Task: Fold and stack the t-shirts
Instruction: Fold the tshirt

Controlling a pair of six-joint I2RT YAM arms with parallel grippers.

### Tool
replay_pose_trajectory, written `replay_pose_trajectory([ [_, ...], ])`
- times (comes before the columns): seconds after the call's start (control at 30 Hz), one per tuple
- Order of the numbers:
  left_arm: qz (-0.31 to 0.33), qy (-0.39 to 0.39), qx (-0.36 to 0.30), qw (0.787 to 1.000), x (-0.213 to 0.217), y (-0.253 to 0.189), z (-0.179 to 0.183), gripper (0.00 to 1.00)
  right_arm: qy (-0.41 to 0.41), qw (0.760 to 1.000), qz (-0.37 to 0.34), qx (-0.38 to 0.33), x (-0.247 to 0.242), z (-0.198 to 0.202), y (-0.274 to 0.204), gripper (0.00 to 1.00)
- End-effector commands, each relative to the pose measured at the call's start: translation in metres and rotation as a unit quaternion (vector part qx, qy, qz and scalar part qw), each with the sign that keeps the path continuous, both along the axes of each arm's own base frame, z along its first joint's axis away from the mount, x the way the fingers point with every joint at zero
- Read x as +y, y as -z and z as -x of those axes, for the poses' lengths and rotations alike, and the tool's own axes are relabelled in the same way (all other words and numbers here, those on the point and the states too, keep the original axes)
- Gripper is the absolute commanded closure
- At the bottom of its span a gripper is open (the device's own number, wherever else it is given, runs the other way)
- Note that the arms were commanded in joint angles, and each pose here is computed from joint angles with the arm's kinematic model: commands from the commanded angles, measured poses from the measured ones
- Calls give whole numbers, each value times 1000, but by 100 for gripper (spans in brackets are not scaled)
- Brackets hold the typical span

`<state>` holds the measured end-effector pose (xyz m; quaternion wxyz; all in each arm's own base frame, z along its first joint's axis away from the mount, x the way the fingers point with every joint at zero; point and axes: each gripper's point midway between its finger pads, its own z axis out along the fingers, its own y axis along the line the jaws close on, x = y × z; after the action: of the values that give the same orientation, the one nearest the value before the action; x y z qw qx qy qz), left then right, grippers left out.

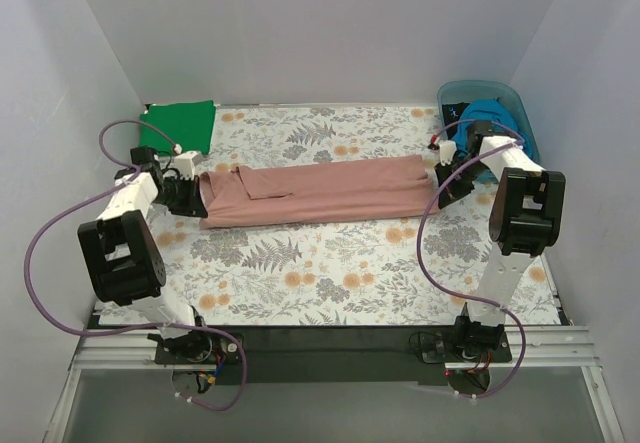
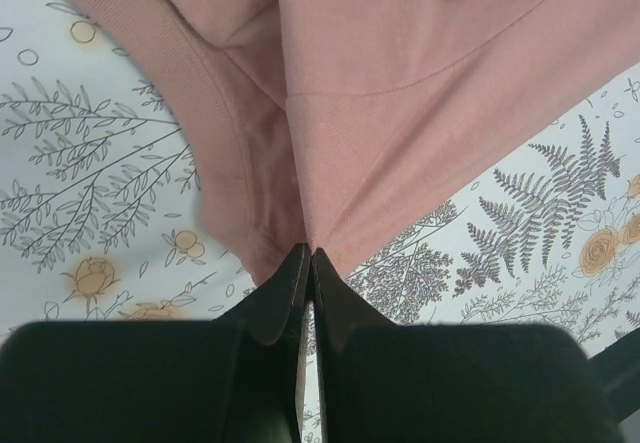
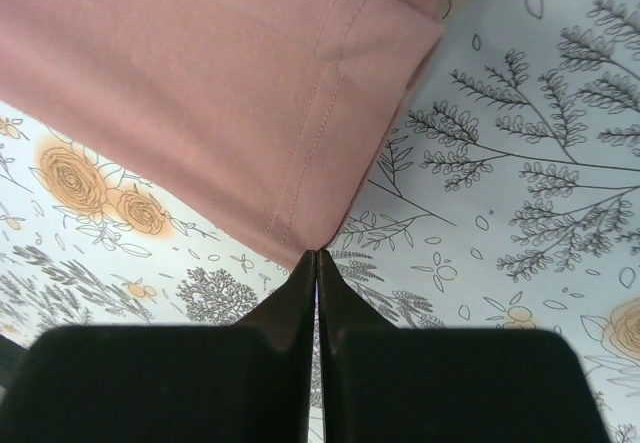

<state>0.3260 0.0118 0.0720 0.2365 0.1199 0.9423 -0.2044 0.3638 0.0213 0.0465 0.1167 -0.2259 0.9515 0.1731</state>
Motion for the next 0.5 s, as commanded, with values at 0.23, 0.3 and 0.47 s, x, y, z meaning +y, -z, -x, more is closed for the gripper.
replay_pose_trajectory([
  [0.23,-53,3,-29,998,31,-9,18,100,-26,999,30,-1,-24,31,5,99],
  [0.3,-62,11,-28,998,32,-4,23,100,-34,999,25,3,-22,38,8,99],
  [0.47,-57,21,12,998,27,26,47,100,-44,998,21,34,-17,64,32,99],
])
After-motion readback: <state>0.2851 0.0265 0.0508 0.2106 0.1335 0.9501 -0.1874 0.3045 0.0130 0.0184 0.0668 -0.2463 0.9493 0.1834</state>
